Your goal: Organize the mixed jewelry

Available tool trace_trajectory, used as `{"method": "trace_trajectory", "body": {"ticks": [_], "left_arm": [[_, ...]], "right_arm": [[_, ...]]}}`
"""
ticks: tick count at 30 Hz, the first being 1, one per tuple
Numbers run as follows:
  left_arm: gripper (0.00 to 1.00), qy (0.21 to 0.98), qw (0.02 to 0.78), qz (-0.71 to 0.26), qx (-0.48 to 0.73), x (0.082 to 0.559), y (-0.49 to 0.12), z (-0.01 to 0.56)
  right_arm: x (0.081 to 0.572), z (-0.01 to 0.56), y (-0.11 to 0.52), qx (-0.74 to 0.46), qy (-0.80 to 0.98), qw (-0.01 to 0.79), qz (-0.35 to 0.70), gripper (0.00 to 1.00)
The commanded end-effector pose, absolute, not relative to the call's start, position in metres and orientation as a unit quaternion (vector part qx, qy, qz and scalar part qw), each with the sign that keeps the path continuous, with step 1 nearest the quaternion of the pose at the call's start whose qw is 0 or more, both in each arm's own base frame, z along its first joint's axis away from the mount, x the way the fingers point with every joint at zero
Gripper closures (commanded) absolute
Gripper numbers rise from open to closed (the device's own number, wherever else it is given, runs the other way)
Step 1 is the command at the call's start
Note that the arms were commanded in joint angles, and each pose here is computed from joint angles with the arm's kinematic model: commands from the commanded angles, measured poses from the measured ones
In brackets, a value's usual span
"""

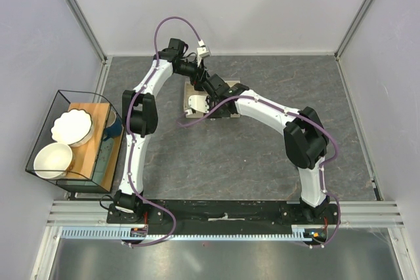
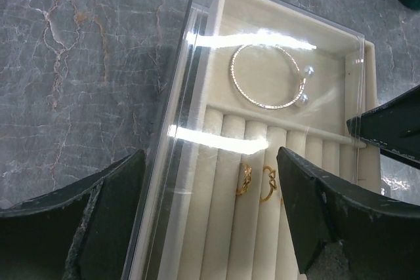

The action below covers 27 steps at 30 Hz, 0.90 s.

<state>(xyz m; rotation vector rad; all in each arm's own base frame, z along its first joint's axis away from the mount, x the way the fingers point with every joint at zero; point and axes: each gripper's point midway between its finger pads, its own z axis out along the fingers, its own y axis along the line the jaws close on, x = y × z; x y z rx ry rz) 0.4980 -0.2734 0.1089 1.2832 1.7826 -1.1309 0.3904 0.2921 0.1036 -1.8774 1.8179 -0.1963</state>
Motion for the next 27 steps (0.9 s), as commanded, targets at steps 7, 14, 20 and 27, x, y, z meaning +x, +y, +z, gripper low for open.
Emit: {"method": "trace_trajectory", "body": {"ticks": [7, 14, 20, 27], "left_arm": [[0.13, 0.67, 0.328, -0.43, 0.509, 0.484, -0.28, 0.125], [0.13, 0.672, 0.326, -0.43, 0.508, 0.484, -0.281, 0.124], [0.14, 0.672, 0.326, -0.429, 0.508, 0.484, -0.28, 0.124], [0.14, 0.674, 0.326, -0.428, 0.507, 0.485, -0.279, 0.124]], "right_arm": [[0.412, 0.157, 0.296, -0.662, 0.656, 0.346, -0.108, 0.53], [0.404, 0.18, 0.298, -0.653, 0.655, 0.366, -0.104, 0.51], [0.393, 0.194, 0.299, -0.649, 0.657, 0.374, -0.091, 0.5], [0.37, 0.178, 0.301, -0.653, 0.67, 0.35, -0.039, 0.52]]}}
